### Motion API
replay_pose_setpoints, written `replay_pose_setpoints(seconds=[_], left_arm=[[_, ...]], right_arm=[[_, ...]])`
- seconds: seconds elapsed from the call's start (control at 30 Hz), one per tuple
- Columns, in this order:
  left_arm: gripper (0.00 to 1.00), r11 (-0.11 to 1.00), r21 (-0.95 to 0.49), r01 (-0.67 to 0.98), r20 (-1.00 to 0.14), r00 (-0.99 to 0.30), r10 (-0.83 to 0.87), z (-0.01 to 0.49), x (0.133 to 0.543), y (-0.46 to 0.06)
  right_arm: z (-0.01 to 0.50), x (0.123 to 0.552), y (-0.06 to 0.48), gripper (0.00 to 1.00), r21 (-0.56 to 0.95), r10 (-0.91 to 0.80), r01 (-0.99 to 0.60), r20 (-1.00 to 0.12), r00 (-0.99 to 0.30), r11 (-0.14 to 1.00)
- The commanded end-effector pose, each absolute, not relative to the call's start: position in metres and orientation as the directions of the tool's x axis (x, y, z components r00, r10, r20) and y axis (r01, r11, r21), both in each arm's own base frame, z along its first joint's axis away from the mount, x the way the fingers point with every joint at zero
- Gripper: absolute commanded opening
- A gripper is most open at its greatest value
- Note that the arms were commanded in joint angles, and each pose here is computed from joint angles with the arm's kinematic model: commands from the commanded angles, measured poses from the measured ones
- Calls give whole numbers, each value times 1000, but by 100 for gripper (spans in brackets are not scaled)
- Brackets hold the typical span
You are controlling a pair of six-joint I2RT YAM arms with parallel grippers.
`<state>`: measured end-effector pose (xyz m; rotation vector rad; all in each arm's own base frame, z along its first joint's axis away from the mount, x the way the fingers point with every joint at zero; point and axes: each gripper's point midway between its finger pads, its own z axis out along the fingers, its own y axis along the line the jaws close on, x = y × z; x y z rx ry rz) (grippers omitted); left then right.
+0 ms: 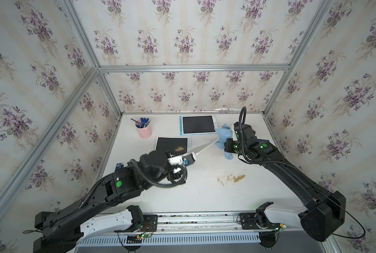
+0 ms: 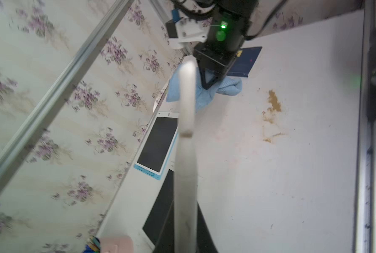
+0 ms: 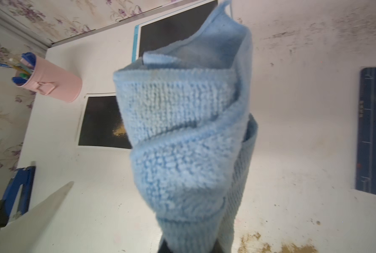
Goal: Wipe the drawing tablet
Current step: Place the cleaning item at the center of the board.
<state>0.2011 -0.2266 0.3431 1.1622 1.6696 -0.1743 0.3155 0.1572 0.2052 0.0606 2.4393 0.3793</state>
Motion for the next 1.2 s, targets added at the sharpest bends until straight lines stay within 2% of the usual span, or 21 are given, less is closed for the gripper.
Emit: replay_pose_setpoints(seconds=[0.0,0.1,0.2,0.3,0.4,0.57,0.7,0.87,1.0,1.1,1.13,1.17], left_arm=[[0,523,-187,831,-811,-431,395,323,170,-240],[0,427,-447,786,-773,-580,257,334,166,-247],[0,267,-715,646,-659,-751,51,347,179,-238],[0,184,-828,530,-548,-834,-61,334,193,-220],[0,252,-851,462,-489,-870,-58,307,194,-213],[0,263,-864,428,-456,-888,-53,286,196,-210],[0,254,-859,444,-473,-879,-65,282,198,-205],[0,254,-836,487,-516,-855,-59,279,199,-202],[0,238,-822,517,-545,-836,-65,278,199,-199],[0,230,-809,541,-568,-820,-70,279,199,-198],[0,228,-806,547,-574,-815,-73,280,199,-197],[0,227,-802,552,-579,-812,-74,280,199,-197]], right_arm=[[203,313,131,0,191,148,34,-627,-764,981],[205,309,126,0,192,160,46,-638,-754,980],[202,306,129,0,199,150,28,-630,-762,980],[196,301,135,0,219,129,-11,-616,-777,976],[191,298,137,0,230,125,-25,-613,-780,973],[172,308,116,0,151,146,66,-614,-776,986],[143,348,94,0,248,273,157,-551,-788,956],[123,401,33,0,154,402,394,-602,-690,906],[105,429,20,0,76,393,442,-610,-689,894],[84,437,17,0,43,400,459,-568,-719,887],[79,438,18,4,43,399,455,-561,-726,889],[74,439,21,19,50,390,439,-555,-735,897]])
